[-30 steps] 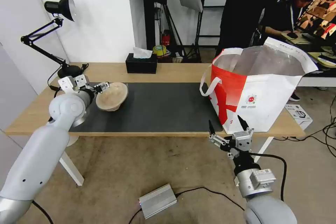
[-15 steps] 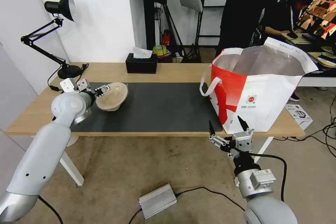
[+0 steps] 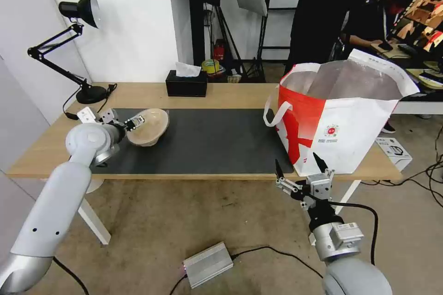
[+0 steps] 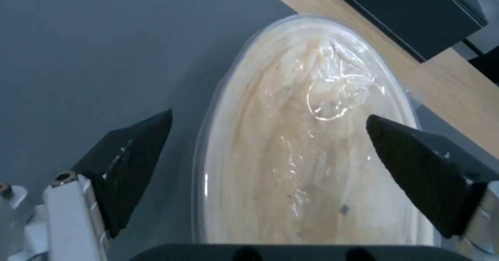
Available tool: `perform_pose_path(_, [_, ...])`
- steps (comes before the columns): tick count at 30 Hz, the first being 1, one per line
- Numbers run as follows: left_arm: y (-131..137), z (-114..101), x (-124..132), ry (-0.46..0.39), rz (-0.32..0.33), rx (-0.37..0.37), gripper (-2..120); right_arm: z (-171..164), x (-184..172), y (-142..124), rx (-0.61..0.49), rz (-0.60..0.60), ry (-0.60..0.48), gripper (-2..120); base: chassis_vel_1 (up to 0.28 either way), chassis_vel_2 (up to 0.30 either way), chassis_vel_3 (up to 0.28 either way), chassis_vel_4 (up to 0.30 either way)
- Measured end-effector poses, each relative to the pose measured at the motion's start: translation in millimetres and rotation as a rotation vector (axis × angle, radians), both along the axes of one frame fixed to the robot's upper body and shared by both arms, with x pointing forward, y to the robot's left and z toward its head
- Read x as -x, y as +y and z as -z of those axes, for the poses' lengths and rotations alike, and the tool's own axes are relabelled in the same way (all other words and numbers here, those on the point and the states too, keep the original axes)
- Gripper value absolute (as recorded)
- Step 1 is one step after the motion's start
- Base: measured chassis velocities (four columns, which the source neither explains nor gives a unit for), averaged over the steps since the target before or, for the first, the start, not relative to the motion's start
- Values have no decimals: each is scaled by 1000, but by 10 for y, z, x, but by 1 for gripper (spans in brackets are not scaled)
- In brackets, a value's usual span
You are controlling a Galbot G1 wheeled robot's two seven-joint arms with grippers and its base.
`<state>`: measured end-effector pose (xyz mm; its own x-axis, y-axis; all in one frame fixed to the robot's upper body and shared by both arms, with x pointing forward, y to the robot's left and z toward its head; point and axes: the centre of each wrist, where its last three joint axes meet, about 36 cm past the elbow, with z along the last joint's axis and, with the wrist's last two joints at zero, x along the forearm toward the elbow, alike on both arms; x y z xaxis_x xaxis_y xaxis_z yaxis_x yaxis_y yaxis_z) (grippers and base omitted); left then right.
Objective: Pick up the trash from the table and place it into the takeout bag.
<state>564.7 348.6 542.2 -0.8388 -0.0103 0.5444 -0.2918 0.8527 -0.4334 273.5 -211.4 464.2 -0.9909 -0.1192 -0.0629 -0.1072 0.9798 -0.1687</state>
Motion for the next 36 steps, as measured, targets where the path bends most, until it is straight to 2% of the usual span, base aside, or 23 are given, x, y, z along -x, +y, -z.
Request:
perform_pose_path(11, [28,100,-39,24,-12,17,100,-10,-6,-21,5,6,-4,100,0,0,0,0])
perform_pose_path(29, [-51,188,-56,48,9,33,100,-2,-11,-21,4,8,-3,100,0,0,0,0])
perform_pose_path(31, [-51,198,-60,52,10,33,96,-2,-11,-21,4,8,-3,100,0,0,0,0])
perform_pose_path(33, [-50,212,-65,58,13,37,84,0,-11,-24,4,10,-3,100,0,0,0,0])
perform_pose_path(34, [-50,212,-65,58,13,37,84,0,-11,-24,4,10,-3,100,0,0,0,0])
perform_pose_path(36, [-53,214,-66,59,15,41,75,3,-12,-24,4,11,-2,100,0,0,0,0])
